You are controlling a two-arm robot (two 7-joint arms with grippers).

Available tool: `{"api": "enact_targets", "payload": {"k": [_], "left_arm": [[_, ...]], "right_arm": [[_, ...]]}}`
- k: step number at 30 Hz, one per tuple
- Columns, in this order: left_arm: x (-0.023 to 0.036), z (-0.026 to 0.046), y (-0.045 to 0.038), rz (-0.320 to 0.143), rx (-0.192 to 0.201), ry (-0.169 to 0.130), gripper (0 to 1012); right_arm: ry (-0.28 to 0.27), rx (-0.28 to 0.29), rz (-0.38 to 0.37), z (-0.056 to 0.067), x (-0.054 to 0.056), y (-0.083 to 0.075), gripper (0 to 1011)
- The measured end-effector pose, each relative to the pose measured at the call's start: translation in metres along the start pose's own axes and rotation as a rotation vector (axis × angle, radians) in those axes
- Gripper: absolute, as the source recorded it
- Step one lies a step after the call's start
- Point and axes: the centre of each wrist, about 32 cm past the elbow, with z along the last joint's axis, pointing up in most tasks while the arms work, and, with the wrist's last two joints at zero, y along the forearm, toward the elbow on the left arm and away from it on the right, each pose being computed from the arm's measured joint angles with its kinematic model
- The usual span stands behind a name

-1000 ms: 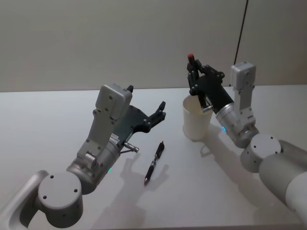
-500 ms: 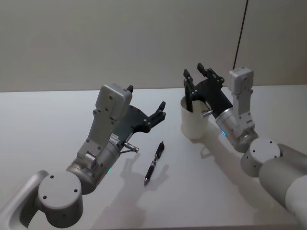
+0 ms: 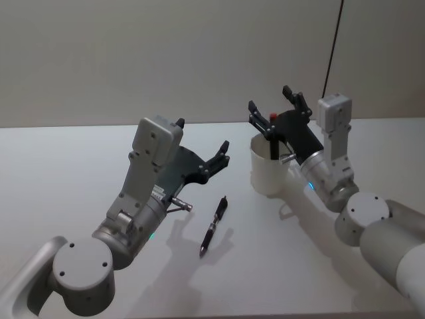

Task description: Place the pen into the pen holder.

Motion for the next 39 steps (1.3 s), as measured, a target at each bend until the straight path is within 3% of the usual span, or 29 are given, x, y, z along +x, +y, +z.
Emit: {"api": "enact_targets", "payload": {"k": [5, 14, 23, 33, 39], "left_arm": [[0.0, 0.0, 0.0, 0.0, 0.0, 0.0, 1003], [0.0, 0.0, 0.0, 0.0, 0.0, 0.0, 1003], [0.0, 0.0, 0.0, 0.0, 0.0, 0.0, 1003], [0.0, 0.0, 0.0, 0.0, 0.0, 0.0, 1003], [0.0, 0.0, 0.0, 0.0, 0.0, 0.0, 1003]], "right_arm": [[0.004, 0.001, -0.001, 0.002, 0.003, 0.002, 1001], [0.026, -0.016, -0.004, 0.009, 0.012, 0.009, 1001], [0.062, -0.058, -0.014, 0.022, 0.03, 0.012, 1002], [0.074, -0.109, -0.034, 0.045, 0.05, -0.008, 1001], [0.064, -0.149, -0.058, 0.058, 0.061, -0.028, 1002]]}}
